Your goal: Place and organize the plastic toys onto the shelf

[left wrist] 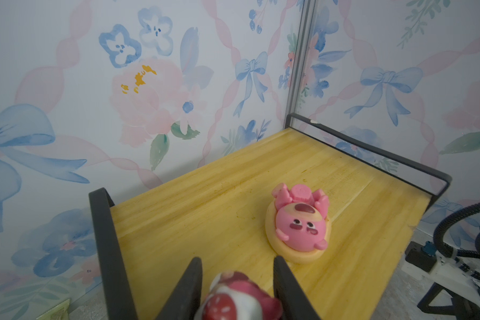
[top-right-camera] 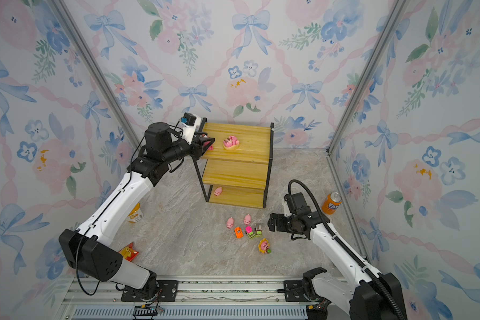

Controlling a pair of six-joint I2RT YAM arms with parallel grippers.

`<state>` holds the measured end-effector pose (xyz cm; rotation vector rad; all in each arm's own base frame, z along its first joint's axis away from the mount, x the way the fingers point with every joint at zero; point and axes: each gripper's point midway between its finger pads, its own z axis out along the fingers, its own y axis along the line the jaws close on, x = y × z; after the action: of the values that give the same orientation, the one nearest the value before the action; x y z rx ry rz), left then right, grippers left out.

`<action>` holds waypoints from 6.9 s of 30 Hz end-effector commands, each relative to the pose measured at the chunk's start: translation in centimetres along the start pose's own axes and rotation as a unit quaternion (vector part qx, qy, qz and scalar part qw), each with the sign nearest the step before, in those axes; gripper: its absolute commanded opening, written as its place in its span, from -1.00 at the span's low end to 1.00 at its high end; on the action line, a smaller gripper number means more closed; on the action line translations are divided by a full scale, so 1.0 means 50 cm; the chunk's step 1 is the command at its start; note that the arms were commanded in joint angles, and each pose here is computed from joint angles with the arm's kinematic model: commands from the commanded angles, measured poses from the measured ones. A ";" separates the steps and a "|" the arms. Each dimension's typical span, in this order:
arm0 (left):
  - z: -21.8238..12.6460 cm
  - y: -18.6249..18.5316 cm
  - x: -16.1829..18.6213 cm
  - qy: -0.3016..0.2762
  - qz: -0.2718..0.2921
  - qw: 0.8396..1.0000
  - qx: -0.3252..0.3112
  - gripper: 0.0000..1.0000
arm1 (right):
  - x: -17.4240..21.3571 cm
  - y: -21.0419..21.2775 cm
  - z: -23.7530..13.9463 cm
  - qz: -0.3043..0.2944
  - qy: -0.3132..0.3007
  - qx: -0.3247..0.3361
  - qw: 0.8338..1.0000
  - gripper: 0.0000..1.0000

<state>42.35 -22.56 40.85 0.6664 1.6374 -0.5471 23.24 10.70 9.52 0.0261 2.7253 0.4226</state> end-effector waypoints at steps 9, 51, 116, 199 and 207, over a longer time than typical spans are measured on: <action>0.007 0.008 0.003 0.007 0.008 1.000 -0.005 -0.43 | 0.007 -0.009 0.004 0.003 0.003 0.007 1.000 0.97; 0.005 0.009 -0.021 -0.019 0.020 0.992 0.122 -0.35 | 0.006 -0.012 0.006 0.002 0.006 0.011 1.000 0.97; -0.008 0.019 -0.014 -0.010 -0.009 0.997 0.073 -0.17 | 0.006 -0.011 0.000 0.004 0.000 0.009 1.000 0.99; 0.001 -0.016 -0.014 -0.016 0.052 0.993 0.103 0.21 | 0.005 -0.009 -0.003 0.002 -0.003 0.006 1.000 0.98; 0.001 -0.013 -0.009 -0.009 0.052 0.994 0.094 0.01 | 0.005 -0.011 -0.005 0.003 -0.004 0.008 1.000 0.98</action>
<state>42.59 -23.22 40.87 0.8709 1.5440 -0.6566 23.27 10.64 9.78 0.0265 2.7137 0.4215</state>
